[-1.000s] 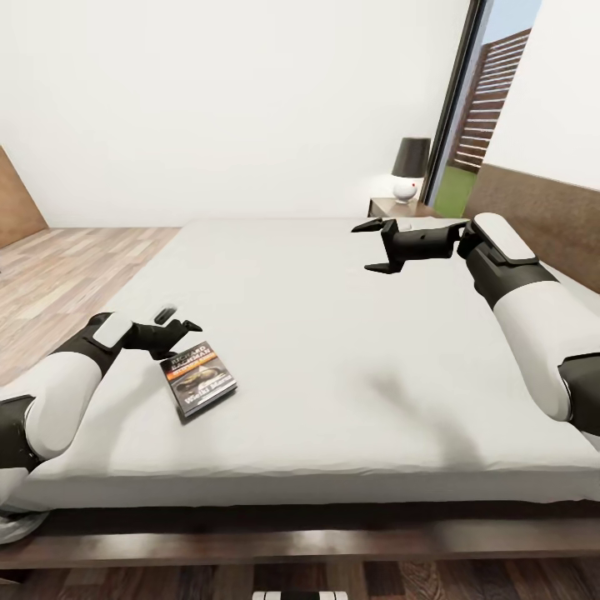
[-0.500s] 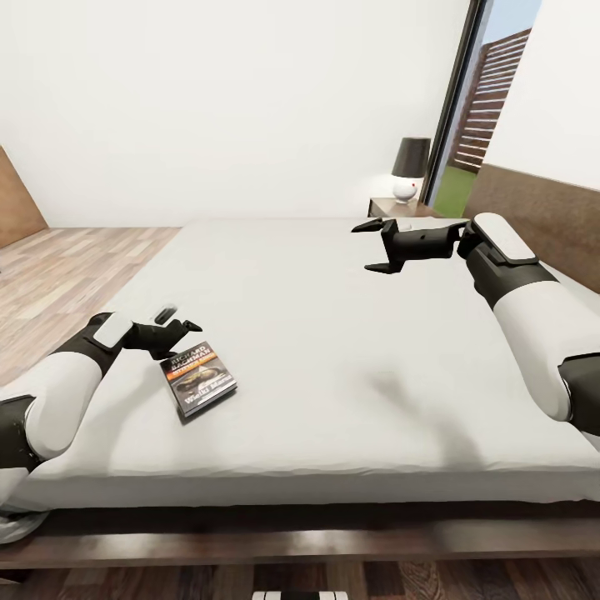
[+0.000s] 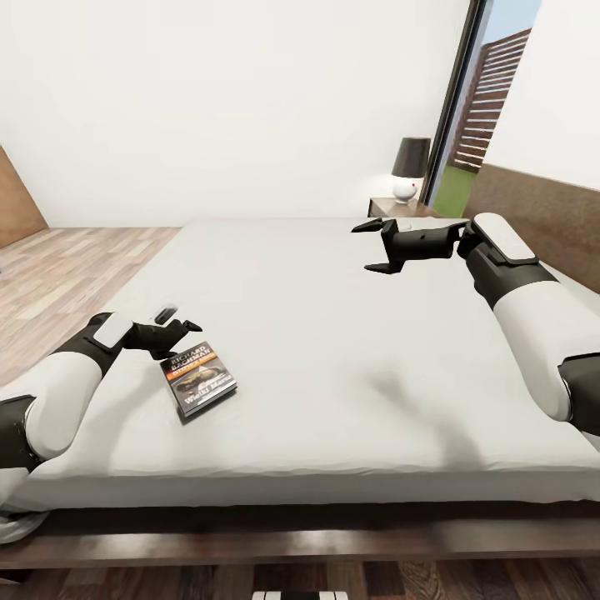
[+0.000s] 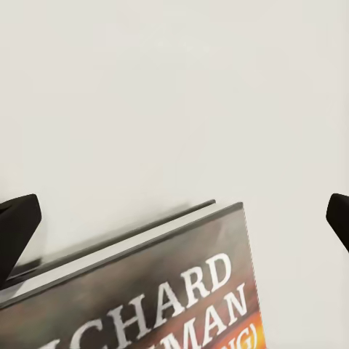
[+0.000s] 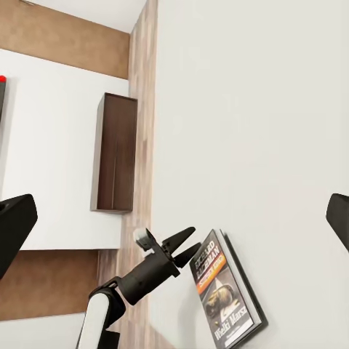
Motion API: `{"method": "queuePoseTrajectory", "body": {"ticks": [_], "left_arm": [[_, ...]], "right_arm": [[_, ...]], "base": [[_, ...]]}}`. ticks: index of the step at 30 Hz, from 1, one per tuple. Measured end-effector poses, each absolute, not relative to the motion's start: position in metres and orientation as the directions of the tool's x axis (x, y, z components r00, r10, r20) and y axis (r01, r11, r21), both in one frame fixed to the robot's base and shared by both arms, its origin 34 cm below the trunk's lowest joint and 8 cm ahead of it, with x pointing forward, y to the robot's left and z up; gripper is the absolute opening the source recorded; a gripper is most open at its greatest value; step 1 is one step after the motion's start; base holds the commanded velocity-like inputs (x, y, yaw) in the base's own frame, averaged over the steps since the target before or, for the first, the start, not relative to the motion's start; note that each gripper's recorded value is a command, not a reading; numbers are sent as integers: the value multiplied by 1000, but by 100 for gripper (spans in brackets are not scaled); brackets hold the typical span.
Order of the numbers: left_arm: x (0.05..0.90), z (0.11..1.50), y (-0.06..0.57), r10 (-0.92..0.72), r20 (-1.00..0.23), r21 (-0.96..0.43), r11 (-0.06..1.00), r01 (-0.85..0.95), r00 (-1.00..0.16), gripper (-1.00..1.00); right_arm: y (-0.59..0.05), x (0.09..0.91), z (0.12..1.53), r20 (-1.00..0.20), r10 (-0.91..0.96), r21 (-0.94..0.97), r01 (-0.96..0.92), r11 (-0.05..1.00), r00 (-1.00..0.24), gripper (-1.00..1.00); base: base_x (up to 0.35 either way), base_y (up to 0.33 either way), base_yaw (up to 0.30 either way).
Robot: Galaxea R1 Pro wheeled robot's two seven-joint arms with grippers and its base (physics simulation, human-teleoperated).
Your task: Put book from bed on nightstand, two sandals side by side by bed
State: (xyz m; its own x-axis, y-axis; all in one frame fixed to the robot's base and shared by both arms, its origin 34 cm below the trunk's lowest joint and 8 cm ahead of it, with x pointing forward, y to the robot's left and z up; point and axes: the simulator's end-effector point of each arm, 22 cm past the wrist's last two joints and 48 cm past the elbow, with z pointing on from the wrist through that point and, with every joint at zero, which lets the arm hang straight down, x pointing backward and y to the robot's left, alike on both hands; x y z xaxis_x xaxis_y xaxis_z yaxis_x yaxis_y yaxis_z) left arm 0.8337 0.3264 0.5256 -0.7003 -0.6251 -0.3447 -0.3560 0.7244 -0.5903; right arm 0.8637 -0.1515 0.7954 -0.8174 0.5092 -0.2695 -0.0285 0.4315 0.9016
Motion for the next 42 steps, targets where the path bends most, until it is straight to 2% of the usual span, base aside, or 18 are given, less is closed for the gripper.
{"method": "queuePoseTrajectory", "body": {"ticks": [42], "left_arm": [[834,526,326,-627,-343,-594,721,-355,-699,100]], "right_arm": [[-145,863,795,-268,502,902,-31,431,-822,100]], "base": [[-2,-21,0]]}}
